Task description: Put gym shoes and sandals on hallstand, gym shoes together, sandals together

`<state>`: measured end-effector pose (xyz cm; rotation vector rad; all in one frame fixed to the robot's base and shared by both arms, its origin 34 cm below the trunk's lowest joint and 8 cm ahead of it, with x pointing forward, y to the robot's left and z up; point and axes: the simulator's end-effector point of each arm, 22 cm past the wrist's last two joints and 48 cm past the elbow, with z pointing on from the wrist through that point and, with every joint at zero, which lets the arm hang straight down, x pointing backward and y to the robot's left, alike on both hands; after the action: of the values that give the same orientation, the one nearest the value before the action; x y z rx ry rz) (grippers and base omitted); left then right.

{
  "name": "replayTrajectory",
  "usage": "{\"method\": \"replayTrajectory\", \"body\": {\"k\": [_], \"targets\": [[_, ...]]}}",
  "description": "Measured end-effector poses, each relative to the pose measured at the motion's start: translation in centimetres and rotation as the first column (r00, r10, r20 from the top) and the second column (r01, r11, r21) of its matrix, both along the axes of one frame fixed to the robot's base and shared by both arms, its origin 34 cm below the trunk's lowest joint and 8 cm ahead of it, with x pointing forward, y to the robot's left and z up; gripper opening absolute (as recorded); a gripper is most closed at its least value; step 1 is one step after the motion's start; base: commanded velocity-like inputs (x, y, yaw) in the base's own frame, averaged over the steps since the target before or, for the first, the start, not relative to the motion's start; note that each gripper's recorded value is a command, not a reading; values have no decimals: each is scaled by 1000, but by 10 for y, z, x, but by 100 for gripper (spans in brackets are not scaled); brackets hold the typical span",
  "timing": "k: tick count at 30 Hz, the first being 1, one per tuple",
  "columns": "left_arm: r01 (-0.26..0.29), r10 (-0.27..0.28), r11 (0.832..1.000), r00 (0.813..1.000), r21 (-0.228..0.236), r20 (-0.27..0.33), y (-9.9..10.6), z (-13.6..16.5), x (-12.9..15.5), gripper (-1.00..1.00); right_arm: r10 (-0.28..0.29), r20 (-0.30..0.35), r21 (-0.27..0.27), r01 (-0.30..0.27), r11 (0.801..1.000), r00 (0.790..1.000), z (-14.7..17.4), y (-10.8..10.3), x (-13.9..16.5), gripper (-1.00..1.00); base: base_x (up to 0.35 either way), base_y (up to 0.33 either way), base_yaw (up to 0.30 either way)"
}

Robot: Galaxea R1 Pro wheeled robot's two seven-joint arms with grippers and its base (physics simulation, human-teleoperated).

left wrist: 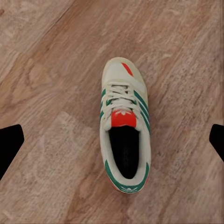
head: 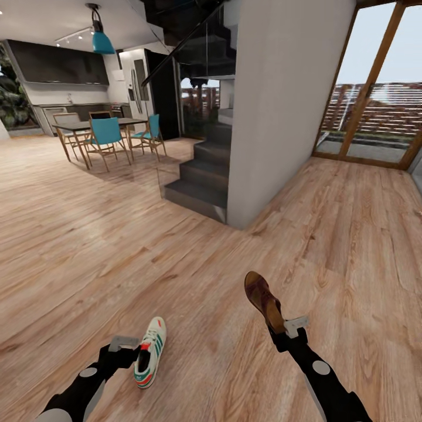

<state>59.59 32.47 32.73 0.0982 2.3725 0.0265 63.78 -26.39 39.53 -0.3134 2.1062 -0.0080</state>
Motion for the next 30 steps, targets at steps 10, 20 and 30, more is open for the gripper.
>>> {"method": "replayTrajectory", "body": {"k": [10,20,30], "targets": [[31,-31,999,1000,8,-2,-7,-7,-1,100,0,1,4,0,1000,1000,-6,4,-1,-100,2,0,-12],[34,-34,999,999,6,-5,-9,-31,-7,100,-2,-3,6,2,1000,1000,-31,3,-8,-100,0,0,-97],[38,-38,999,999,5,-10,-8,-57,-14,100,-3,-15,7,3,1000,1000,-60,4,-16,-100,0,0,-160]]}}
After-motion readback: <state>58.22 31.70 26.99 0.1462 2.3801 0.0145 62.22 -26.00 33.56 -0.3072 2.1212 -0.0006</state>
